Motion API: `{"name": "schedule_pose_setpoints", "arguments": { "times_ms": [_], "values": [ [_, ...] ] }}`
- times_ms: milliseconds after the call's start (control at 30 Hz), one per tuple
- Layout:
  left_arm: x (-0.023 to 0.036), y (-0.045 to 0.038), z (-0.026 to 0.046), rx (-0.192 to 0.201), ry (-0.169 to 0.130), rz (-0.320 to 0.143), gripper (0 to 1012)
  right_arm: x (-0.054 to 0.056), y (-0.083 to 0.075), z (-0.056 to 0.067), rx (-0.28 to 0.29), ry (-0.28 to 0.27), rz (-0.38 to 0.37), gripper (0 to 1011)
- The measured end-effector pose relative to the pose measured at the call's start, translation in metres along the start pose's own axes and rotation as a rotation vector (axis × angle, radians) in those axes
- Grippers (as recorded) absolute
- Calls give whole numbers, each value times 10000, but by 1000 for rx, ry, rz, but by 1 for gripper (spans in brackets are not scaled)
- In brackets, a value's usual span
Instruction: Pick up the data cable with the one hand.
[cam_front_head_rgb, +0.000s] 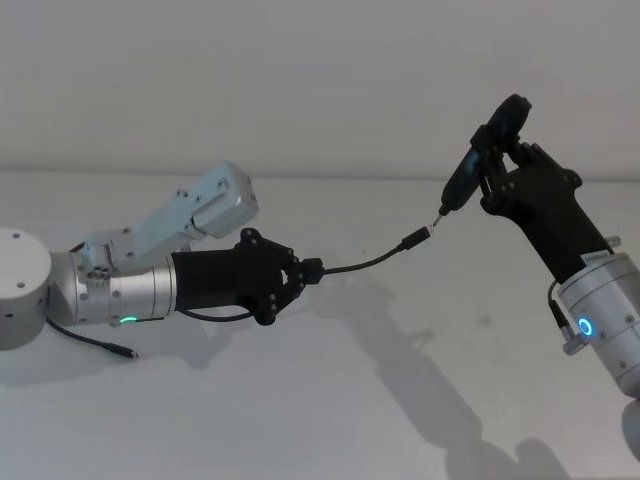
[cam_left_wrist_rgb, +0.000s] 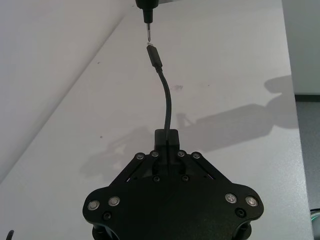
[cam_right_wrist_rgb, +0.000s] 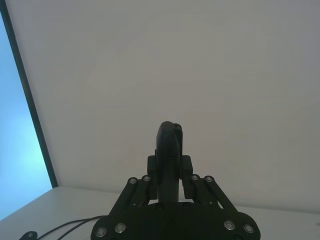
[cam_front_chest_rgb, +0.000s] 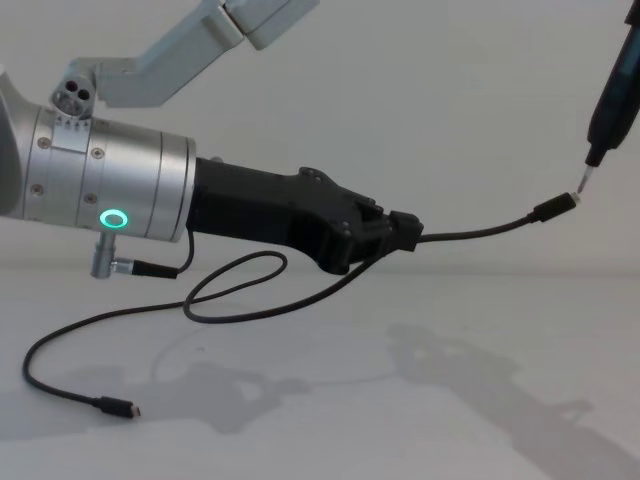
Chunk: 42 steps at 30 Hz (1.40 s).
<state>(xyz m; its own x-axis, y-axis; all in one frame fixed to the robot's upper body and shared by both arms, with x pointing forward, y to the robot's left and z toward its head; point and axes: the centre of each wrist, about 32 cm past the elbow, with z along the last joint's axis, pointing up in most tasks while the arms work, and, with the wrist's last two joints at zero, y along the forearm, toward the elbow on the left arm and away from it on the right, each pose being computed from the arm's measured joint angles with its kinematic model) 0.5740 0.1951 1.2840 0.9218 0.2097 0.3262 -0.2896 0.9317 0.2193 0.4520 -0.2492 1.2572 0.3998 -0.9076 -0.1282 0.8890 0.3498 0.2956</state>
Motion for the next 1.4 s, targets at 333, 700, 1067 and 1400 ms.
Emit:
{"name": "schedule_pose_setpoints", "arguments": {
  "times_ms": [333, 700, 1067, 1400],
  "values": [
    [0, 0, 0, 0, 0, 0, 27, 7, 5, -9, -4, 13, 3, 275],
    [0, 0, 0, 0, 0, 0, 27, 9, 6, -17, -6, 20, 5, 275],
    [0, 0, 0, 0, 0, 0, 27, 9, 8, -19, -6, 23, 5, 275],
    [0, 0, 0, 0, 0, 0, 27, 10, 8, -21, -6, 23, 6, 275]
  ]
}}
